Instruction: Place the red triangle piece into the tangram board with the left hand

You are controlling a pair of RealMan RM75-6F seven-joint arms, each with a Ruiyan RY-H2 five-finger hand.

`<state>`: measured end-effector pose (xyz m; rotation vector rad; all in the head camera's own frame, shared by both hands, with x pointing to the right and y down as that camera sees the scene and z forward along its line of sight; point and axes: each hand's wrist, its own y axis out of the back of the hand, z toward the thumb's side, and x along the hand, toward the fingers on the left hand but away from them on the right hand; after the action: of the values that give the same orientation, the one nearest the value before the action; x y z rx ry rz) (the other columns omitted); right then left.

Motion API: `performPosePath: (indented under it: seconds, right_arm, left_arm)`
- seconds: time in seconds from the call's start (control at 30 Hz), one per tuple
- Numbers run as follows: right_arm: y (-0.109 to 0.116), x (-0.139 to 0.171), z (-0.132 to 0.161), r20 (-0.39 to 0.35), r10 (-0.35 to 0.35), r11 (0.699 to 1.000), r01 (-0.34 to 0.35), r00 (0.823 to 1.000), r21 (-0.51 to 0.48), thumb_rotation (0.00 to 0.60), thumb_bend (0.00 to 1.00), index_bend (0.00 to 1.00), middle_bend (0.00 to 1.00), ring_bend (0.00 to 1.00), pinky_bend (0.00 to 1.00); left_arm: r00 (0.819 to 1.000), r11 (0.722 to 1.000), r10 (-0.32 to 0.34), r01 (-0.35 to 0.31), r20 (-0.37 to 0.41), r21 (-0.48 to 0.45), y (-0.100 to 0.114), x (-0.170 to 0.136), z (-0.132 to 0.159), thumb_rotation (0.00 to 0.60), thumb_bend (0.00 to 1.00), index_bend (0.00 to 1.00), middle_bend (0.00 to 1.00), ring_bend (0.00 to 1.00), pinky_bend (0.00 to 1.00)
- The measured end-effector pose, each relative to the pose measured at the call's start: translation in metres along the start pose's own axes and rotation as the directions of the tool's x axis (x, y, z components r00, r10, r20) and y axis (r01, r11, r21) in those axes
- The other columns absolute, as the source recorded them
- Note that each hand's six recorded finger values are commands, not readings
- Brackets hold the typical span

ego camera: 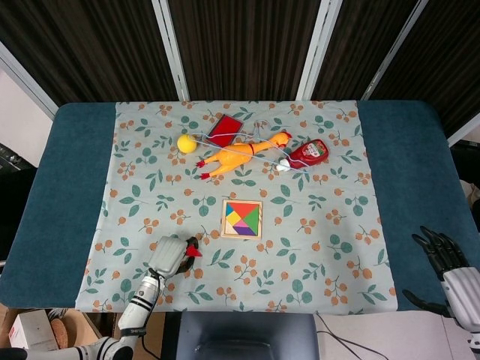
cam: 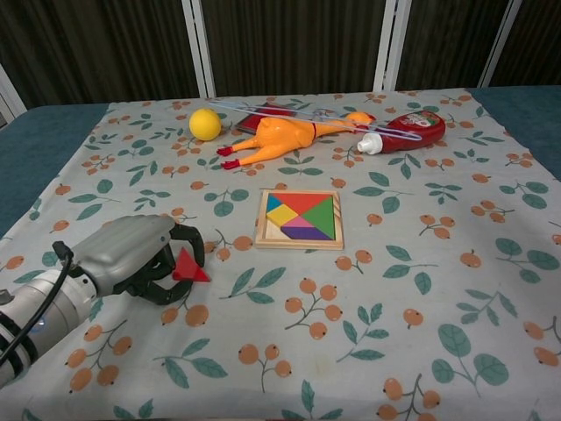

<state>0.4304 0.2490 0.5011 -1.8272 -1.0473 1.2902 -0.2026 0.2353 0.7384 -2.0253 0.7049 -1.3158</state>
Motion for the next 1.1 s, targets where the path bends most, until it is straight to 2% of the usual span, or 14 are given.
performPosePath:
  seconds: [0.27,0.5,0.77,1.1]
  right_arm:
    - [-0.001,0.000,0.001,-0.002,0.004,1.000,-0.004,1.000,0.004,0.600,0.29,0.00,0.01,0.00,0.00]
    - [-0.002,0.001,0.002,-0.009,0.010,1.000,-0.010,1.000,0.010,0.600,0.29,0.00,0.01,0.00,0.00]
    - [0.002,0.002,-0.001,-0.008,0.001,1.000,-0.001,1.000,-0.002,0.600,0.29,0.00,0.01,0.00,0.00]
    - [0.006,0.004,-0.002,-0.017,-0.001,1.000,0.001,1.000,-0.017,0.600,0.29,0.00,0.01,0.00,0.00]
  left_arm:
    - [0.999,0.999,0.042,-0.042,0.010,-0.004,0.010,0.000,0.003,0.600,0.43,0.69,1.00,1.00,1.00]
    - [0.997,0.996,0.073,-0.071,0.034,-0.046,0.024,0.010,0.021,0.600,0.43,0.69,1.00,1.00,1.00]
    - [0.999,0.985,0.047,-0.046,0.000,-0.167,0.032,0.036,0.040,0.600,0.43,0.68,1.00,1.00,1.00]
    - [0.998,0.986,0.043,-0.051,-0.054,-0.161,0.037,0.065,0.061,0.600,0.43,0.68,1.00,1.00,1.00]
